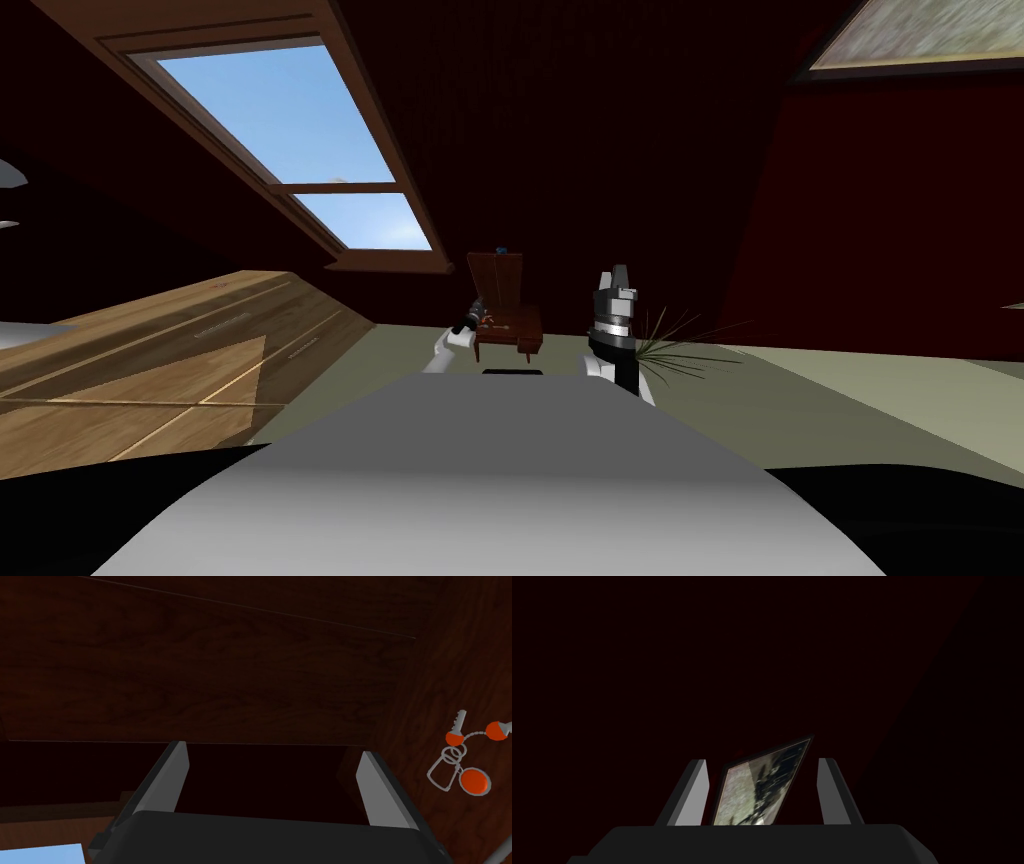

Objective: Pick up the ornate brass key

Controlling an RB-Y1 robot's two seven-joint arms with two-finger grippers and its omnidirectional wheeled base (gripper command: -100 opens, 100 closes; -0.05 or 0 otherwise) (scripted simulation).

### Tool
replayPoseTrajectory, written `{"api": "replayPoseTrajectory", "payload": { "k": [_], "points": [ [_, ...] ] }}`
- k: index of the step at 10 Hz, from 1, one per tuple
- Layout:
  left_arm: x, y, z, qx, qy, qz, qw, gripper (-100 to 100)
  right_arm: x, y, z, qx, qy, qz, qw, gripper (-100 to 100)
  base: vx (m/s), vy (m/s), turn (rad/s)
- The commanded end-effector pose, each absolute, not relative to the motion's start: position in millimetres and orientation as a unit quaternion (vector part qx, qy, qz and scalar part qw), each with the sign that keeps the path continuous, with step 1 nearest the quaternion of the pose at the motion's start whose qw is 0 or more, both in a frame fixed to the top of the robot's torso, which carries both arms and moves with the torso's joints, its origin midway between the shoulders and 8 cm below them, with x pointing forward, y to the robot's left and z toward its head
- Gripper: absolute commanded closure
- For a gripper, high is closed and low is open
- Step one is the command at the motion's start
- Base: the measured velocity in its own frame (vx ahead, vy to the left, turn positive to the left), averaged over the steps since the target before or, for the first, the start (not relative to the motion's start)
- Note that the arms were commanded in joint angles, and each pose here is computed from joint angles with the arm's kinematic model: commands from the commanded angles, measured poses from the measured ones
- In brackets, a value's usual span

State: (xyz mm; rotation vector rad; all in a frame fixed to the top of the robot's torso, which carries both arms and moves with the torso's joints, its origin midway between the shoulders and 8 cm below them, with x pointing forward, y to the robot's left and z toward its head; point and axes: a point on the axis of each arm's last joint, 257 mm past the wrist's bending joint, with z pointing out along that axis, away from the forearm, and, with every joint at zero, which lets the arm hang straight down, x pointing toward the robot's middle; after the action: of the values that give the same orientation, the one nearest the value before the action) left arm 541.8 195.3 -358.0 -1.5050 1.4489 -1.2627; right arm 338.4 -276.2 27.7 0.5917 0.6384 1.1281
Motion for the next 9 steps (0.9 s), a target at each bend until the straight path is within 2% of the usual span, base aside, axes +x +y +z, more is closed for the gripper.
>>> {"api": "replayPoseTrajectory", "payload": {
  "k": [1, 4, 9],
  "points": [
    [539, 197, -377, -0.59, 0.566, -0.469, 0.333, -100, 338, -276, 28, 0.271, 0.293, 0.518, 0.757, 0, 0.023, 0.015, -0.041],
    [535, 199, -420, -0.617, 0.591, -0.422, 0.304, -100, 338, -276, 28, 0.271, 0.293, 0.517, 0.757, 0, 0.025, 0.016, -0.046],
    [527, 201, -455, -0.64, 0.611, -0.377, 0.276, -100, 338, -276, 28, 0.271, 0.293, 0.518, 0.757, 0, 0.021, 0.011, -0.035]
  ]
}}
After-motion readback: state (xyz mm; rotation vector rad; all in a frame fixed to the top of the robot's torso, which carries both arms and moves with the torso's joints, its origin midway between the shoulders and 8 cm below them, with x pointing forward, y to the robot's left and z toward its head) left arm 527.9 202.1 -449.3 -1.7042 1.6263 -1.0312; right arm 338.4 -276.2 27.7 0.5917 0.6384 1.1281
